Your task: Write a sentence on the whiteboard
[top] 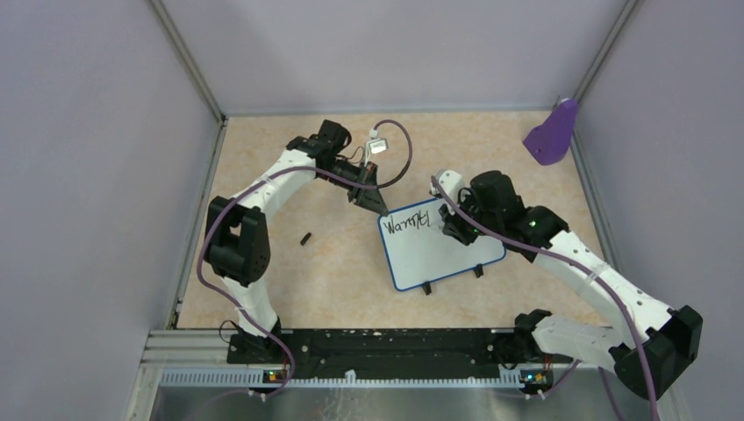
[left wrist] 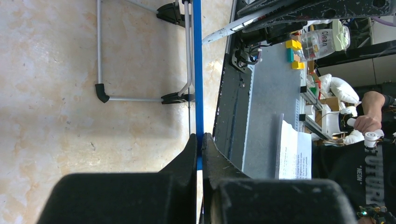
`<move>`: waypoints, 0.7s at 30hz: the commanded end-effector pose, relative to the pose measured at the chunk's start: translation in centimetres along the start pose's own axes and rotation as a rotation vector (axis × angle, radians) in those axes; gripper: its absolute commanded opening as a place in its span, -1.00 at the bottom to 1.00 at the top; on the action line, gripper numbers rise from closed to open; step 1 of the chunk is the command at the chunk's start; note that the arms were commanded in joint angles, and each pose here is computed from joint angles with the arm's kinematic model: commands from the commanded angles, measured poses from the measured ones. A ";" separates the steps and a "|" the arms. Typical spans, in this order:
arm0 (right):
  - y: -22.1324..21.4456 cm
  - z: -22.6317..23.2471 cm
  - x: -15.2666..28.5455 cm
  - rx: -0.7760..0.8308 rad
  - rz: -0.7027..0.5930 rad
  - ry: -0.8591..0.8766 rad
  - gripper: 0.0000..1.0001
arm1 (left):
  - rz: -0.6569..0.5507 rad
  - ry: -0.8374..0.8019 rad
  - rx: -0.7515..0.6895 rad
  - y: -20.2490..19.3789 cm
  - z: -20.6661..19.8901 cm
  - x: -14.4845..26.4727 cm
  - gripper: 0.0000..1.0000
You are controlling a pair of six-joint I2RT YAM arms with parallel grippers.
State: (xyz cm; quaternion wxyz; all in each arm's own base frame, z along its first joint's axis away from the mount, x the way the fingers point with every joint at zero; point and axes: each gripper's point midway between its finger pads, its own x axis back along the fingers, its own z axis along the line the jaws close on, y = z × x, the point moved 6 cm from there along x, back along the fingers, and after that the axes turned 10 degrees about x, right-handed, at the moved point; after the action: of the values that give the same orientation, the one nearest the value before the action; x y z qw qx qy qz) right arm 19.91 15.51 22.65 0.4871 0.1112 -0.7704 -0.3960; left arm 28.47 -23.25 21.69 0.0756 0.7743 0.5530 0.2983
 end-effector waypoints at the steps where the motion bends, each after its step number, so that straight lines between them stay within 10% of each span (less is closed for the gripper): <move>1: 2.3 -1.7 0.8 -0.005 -0.078 -0.083 -1.00 | 0.025 -0.004 -0.014 0.0 0.2 -0.8 -1.00; 21: 1.5 -2.6 1.4 -0.005 -0.042 -0.171 -1.00 | 0.026 -0.003 -0.013 0.1 0.1 -0.9 -1.00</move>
State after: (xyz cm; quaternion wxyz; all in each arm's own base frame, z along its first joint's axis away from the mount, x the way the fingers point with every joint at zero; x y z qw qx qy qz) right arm 21.25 15.53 24.57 0.4434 0.1056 -0.7883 -0.4132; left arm 28.58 -23.34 21.66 0.0747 0.7765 0.5527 0.2932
